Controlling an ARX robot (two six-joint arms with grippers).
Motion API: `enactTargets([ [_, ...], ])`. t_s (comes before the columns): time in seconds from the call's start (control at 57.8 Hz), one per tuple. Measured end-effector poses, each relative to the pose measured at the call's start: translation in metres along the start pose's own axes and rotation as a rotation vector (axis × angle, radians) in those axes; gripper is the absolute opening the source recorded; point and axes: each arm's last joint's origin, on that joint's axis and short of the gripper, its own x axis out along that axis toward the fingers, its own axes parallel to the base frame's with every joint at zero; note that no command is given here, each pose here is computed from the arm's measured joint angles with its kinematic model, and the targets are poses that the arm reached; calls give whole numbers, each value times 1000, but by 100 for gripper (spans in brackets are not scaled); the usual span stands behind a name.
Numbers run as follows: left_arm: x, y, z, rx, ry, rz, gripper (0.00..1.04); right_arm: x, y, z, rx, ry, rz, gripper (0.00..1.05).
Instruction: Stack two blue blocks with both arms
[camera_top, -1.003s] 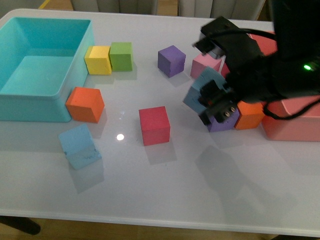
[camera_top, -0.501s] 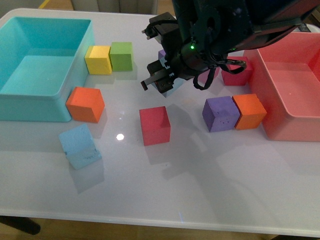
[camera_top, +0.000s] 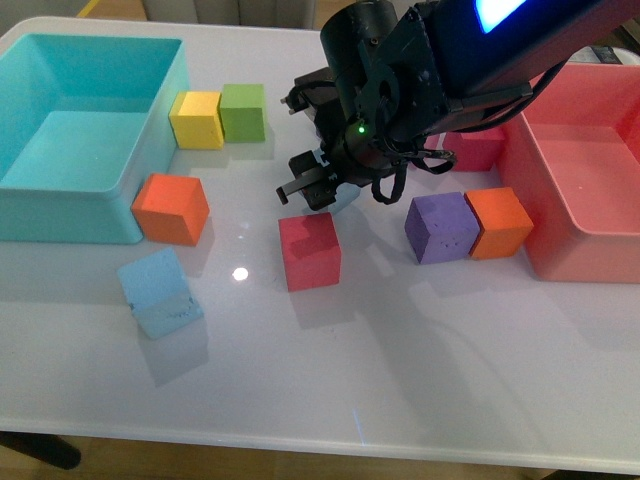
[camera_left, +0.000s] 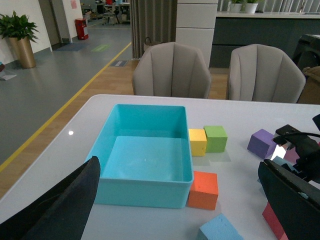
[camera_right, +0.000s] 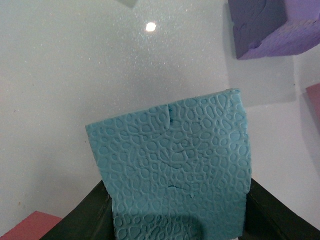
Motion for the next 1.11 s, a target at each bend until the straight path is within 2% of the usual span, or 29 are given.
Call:
enactTargets([
  [0.311, 0, 0, 0, 0, 0, 0, 96, 3, -7, -2, 20, -12, -8, 97],
  [0.536, 0, 0, 0, 0, 0, 0, 96, 1, -10, -8, 35, -40, 1, 96],
  [0.692, 0, 0, 0, 0, 0, 0, 96, -19, -15, -1, 50, -113, 20, 96],
  [0.899, 0, 0, 0, 0, 0, 0, 96, -79, -27, 15, 71, -287, 24, 96],
  [1.107, 0, 0, 0, 0, 0, 0, 96, -146, -44, -5, 92, -401, 20, 96],
])
